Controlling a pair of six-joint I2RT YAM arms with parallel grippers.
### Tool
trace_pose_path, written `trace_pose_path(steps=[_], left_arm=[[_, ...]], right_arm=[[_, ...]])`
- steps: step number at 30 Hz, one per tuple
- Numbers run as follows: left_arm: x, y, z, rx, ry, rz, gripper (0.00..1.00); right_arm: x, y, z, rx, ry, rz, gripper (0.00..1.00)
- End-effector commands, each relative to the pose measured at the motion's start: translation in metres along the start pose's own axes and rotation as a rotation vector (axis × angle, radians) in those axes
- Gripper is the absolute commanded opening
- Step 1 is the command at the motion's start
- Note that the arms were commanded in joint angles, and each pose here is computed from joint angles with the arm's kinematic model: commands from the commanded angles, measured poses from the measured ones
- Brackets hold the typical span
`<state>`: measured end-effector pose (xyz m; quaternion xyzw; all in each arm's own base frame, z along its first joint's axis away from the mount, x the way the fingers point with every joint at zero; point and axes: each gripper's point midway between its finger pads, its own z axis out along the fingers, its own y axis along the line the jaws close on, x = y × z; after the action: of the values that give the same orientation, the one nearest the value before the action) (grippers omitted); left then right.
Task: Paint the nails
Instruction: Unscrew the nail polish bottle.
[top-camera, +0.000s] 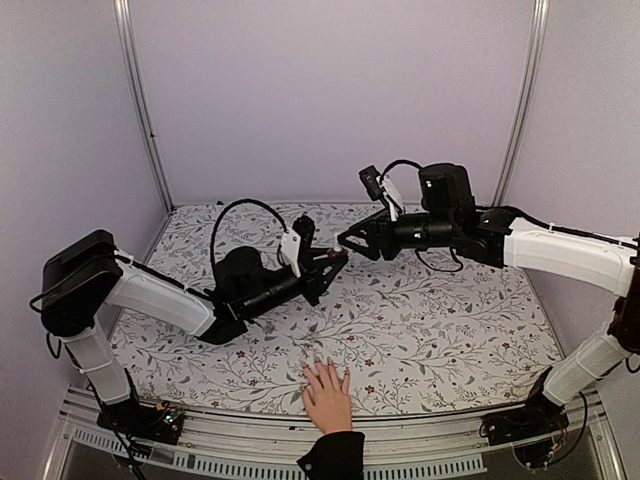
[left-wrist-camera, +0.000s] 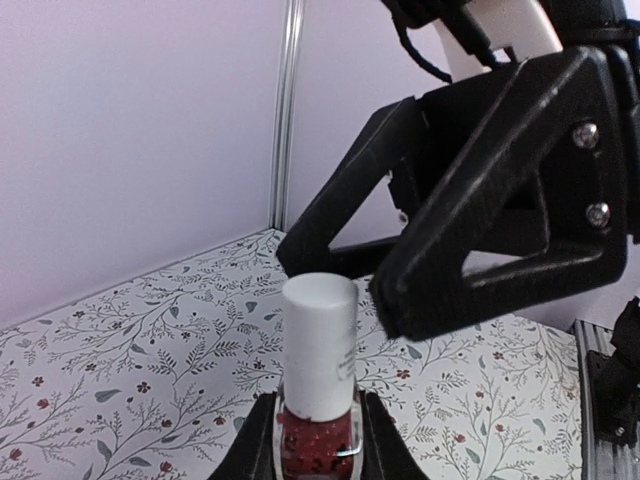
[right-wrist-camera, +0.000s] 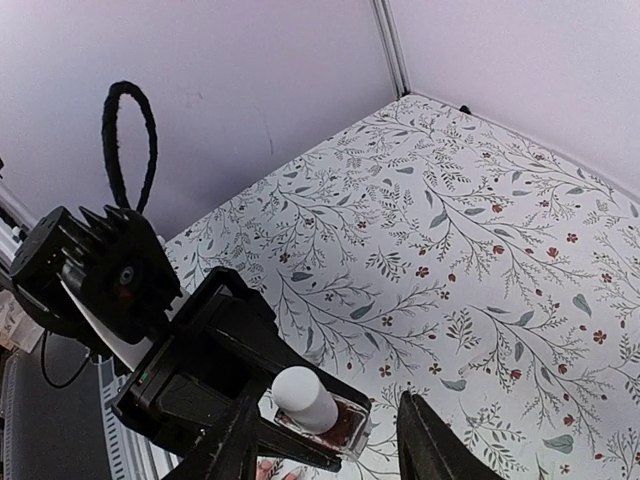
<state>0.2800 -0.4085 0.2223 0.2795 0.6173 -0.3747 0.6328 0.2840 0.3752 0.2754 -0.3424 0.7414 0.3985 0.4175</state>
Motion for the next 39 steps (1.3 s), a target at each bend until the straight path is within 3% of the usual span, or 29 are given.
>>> trace_pose_path(steps=[1,12,18,22,30,39], left_arm=[[-0.01,-0.003,0.011,-0.013,-0.028,-0.004,0.0],[-0.002,-0.006,0.022,-0.026,0.01,0.022,0.0],[-0.001,-0.005,0.025,-0.038,0.021,0.031,0.0],[-0.001,-0.01,0.025,-0.01,0.034,0.037,0.0],[-0.01,-0.033,0.016,0.219,0.03,0.012,0.0],[-0.03,-0.066,-0.003,0.479,-0.055,0.041,0.0]], right_arm=[[-0.01,-0.007,0.008,0.032,-0.03,0.019,0.47],[-0.006,-0.006,0.016,0.031,-0.025,0.016,0.33],[-0.005,-0.006,0.017,0.031,-0.022,0.017,0.08],[-0.005,-0.001,0.014,0.008,-0.024,0.0,0.0],[-0.005,0.017,0.006,-0.084,-0.038,-0.07,0.0],[-0.002,0.032,-0.006,-0.145,-0.031,-0.156,0.0]])
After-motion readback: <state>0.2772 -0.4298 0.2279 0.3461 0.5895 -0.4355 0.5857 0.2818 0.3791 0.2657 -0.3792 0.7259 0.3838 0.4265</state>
